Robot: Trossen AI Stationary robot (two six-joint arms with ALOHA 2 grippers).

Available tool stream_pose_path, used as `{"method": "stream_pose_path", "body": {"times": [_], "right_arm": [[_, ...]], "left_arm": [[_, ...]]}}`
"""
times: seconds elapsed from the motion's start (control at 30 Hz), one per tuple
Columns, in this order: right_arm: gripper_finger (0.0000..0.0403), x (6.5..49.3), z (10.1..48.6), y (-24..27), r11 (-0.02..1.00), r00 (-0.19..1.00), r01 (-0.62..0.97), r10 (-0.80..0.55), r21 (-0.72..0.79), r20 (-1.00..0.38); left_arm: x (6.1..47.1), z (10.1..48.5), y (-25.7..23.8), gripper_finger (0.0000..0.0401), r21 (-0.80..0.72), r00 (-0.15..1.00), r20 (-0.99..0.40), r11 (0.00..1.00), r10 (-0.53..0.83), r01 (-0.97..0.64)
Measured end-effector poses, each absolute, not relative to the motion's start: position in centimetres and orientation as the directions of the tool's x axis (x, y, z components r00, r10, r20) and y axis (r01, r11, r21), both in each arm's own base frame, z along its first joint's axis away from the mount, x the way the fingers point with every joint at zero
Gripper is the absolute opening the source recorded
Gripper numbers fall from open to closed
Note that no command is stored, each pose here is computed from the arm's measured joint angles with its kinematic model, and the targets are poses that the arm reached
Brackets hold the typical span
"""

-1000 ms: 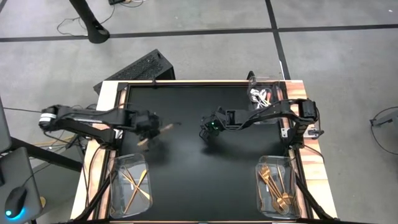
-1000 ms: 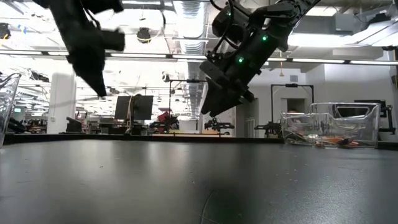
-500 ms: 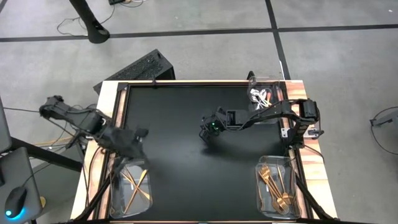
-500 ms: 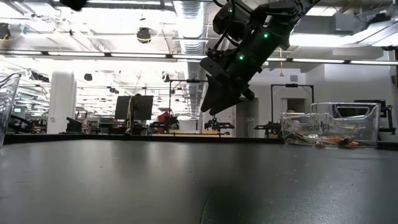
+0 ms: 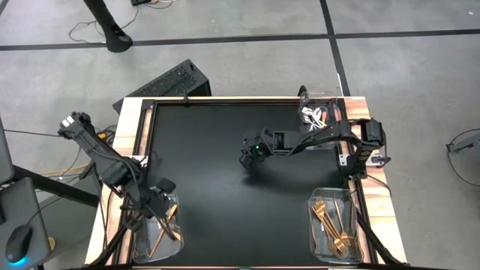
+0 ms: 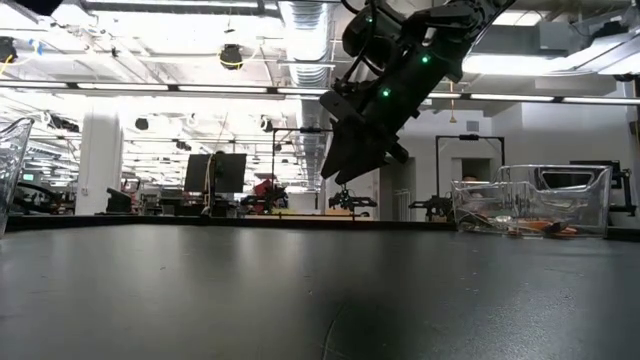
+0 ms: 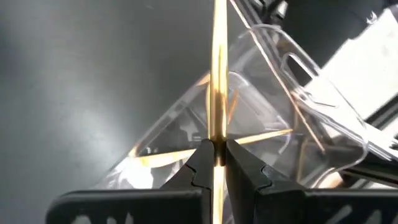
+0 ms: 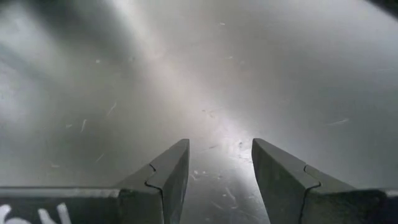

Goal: Sort silverware by color (type)
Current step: Put the gold table knife into the bottom left transparent bin

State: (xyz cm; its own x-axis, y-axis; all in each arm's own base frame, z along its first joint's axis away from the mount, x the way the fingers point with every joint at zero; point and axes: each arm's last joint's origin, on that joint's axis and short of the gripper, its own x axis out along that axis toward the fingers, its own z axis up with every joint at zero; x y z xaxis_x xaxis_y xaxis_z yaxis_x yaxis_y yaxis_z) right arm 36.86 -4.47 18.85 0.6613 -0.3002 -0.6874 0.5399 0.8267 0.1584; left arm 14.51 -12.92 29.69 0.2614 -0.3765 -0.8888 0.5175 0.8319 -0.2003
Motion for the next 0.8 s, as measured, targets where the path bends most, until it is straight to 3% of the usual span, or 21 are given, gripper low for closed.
{"method": "stream_pose_path", "body": {"times": [0.57,0.8], "right_arm": [[0.0196,37.1,18.9,-1.9,0.845,0.682,0.5,-0.251,0.189,-0.687],[0.0196,37.2,18.9,-1.2,0.851,0.694,0.487,-0.239,0.198,-0.679]], "left_arm": [[16.5,27.3,-15.3,0.0007,-0.153,0.2,-0.921,0.781,-0.335,0.606],[16.3,27.4,-15.5,0.0025,-0.14,0.209,-0.919,0.771,-0.335,0.621]]}}
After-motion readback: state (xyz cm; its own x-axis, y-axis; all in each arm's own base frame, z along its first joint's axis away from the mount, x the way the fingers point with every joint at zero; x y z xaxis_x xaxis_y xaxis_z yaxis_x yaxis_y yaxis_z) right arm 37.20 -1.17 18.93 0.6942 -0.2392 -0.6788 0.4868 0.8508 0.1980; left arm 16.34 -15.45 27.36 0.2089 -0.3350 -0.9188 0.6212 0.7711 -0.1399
